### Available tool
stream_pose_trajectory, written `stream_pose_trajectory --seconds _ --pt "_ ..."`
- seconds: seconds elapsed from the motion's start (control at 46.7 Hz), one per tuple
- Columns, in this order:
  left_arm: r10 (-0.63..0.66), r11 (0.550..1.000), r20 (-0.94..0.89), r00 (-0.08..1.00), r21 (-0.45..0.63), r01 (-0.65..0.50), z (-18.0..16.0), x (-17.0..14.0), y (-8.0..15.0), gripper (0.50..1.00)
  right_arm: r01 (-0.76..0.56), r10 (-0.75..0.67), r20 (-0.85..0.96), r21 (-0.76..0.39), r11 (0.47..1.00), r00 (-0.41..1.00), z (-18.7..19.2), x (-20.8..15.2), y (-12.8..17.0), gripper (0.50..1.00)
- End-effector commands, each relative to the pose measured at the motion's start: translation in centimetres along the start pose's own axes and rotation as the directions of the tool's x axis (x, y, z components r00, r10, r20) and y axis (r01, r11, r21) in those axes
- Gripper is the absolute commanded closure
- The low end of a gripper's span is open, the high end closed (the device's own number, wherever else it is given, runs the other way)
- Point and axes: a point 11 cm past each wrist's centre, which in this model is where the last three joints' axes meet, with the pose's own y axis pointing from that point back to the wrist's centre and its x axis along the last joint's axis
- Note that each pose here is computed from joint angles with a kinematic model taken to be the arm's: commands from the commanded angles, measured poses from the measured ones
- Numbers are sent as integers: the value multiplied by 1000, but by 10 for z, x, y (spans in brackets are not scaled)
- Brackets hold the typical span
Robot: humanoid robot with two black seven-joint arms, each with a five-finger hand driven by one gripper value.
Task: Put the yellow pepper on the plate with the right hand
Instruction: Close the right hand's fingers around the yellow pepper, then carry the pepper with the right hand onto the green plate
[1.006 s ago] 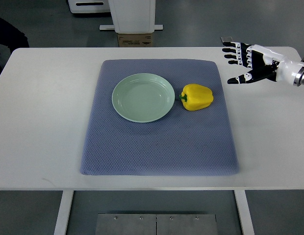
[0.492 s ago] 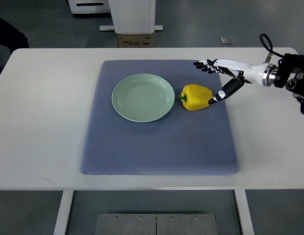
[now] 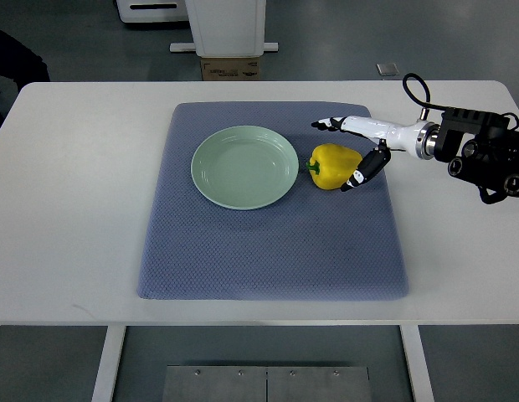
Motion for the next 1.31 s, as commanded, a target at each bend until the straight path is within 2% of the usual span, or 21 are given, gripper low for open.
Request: stream_pose_trajectory --seconds 0.0,0.171,0.278,0.343,0.471,0.557,0.792,0.835,0.856,0.878,1.135,1.284 --pt "0 1000 0 1000 0 0 0 0 0 500 -2 2 -7 -7 1000 1000 0 -1 -2 500" --pt "0 1000 0 1000 0 0 0 0 0 500 2 -3 -49 -29 1000 999 5 -5 -4 519" --pt "0 1000 0 1000 0 0 0 0 0 500 10 -13 -76 -37 999 997 5 -9 -7 548" --pt "0 1000 0 1000 0 0 0 0 0 500 11 -14 -77 -39 999 997 6 -10 -8 594" --pt "0 1000 0 1000 0 0 0 0 0 500 2 -7 -82 -57 998 997 9 -7 -7 724" --pt "0 1000 0 1000 0 0 0 0 0 500 -3 -2 -84 -60 998 996 10 -5 -7 743" --pt "0 1000 0 1000 0 0 0 0 0 500 -2 -3 -87 -59 998 996 9 -8 -12 871" --pt "0 1000 0 1000 0 0 0 0 0 500 -5 -1 -89 -61 998 996 10 -7 -11 925" --pt "0 1000 0 1000 0 0 0 0 0 500 -5 -1 -89 -61 998 996 10 -7 -11 977" --pt "0 1000 0 1000 0 0 0 0 0 500 -7 2 -90 -61 998 996 10 -6 -11 1000" --pt "0 1000 0 1000 0 0 0 0 0 500 -30 24 -98 -59 998 995 7 5 -10 1000" --pt "0 1000 0 1000 0 0 0 0 0 500 -62 58 -111 -34 998 992 -5 25 -9 1000"
